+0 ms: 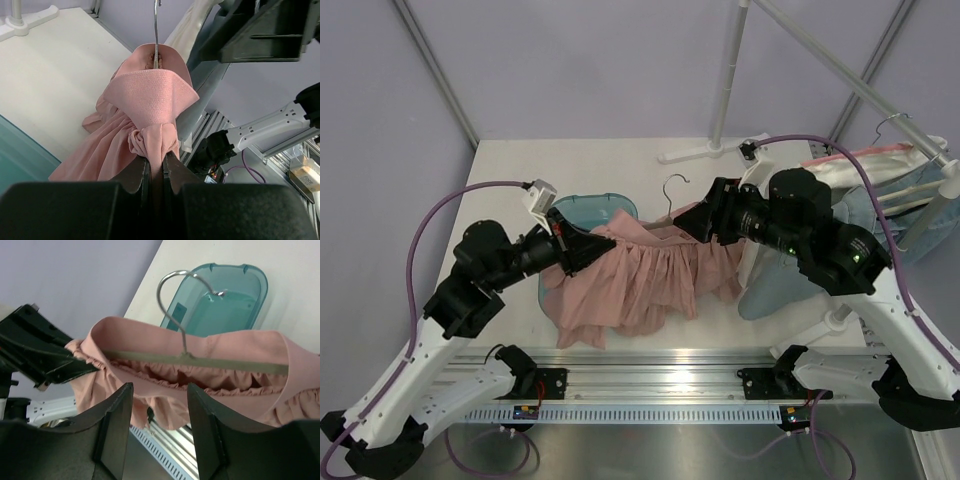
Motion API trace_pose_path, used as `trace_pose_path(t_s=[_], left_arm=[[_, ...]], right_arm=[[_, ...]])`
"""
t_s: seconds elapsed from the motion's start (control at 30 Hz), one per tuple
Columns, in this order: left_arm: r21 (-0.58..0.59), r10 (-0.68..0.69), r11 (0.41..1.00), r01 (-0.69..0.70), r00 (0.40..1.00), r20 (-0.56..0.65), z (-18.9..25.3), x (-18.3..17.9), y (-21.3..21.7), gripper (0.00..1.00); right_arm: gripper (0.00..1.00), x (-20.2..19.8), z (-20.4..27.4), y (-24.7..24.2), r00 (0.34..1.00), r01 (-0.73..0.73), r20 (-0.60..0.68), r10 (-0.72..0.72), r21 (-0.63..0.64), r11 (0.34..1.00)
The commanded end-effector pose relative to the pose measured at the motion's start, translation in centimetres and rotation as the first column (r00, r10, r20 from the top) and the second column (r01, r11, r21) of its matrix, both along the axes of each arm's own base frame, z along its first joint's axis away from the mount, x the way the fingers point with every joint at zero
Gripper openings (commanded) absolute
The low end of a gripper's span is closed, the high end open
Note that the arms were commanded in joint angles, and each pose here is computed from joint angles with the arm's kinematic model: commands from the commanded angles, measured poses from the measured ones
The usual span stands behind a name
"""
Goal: Remove the skirt from the hanger
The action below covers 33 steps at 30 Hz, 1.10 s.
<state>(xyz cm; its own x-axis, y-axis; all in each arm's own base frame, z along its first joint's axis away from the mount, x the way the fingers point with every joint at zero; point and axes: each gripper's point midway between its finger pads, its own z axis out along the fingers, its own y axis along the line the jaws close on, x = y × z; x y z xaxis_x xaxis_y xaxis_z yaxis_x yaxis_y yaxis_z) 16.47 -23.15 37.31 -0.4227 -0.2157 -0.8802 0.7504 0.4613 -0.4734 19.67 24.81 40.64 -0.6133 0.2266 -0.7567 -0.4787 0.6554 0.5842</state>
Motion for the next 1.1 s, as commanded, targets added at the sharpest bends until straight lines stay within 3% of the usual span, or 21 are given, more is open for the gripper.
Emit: trace_pose_path(t_s=[0.0, 0.6, 0.8, 0.9, 0.93, 1.0, 1.03, 1.07], left_arm=[[-0.118, -0.031, 0.992, 0.045, 0.992, 0.120, 4.3, -1.6, 0.4, 0.00], [-0.136, -0.066, 0.987, 0.085, 0.988, 0.138, 4.8, -3.7, 1.3, 0.00], [-0.142, -0.051, 0.987, 0.070, 0.990, 0.133, 5.0, -3.5, 1.4, 0.00], [-0.143, -0.047, 0.987, 0.065, 0.990, 0.131, 5.0, -3.3, 1.3, 0.00], [-0.140, -0.042, 0.988, 0.060, 0.991, 0.127, 4.8, -3.2, 1.3, 0.08], [-0.141, -0.033, 0.989, 0.051, 0.991, 0.126, 4.5, -3.1, 1.4, 0.48], [-0.148, -0.028, 0.988, 0.048, 0.990, 0.137, 4.4, -3.3, 1.7, 0.81], [-0.149, -0.022, 0.988, 0.044, 0.989, 0.144, 4.3, -3.4, 1.8, 0.90]], right_arm=[[0.54, 1.7, 1.4, 0.7, 0.994, 0.070, 0.080, -0.075, 0.057, 0.996], [0.44, 2.7, -1.2, 4.5, 0.988, 0.119, 0.097, -0.116, -0.021, 0.993], [0.21, 2.0, -2.5, 5.6, 0.985, 0.148, 0.110, -0.136, -0.111, 0.983], [0.00, 1.7, -3.4, 5.8, 0.981, 0.175, 0.106, -0.160, -0.149, 0.973], [0.00, 1.7, -3.7, 5.9, 0.981, 0.181, 0.103, -0.166, -0.159, 0.971], [0.00, 1.8, -4.0, 5.7, 0.977, 0.201, 0.102, -0.185, -0.176, 0.964], [0.00, 1.7, -4.0, 5.6, 0.976, 0.209, 0.103, -0.193, -0.179, 0.961], [0.00, 1.8, -4.1, 5.1, 0.972, 0.225, 0.104, -0.209, -0.185, 0.956]])
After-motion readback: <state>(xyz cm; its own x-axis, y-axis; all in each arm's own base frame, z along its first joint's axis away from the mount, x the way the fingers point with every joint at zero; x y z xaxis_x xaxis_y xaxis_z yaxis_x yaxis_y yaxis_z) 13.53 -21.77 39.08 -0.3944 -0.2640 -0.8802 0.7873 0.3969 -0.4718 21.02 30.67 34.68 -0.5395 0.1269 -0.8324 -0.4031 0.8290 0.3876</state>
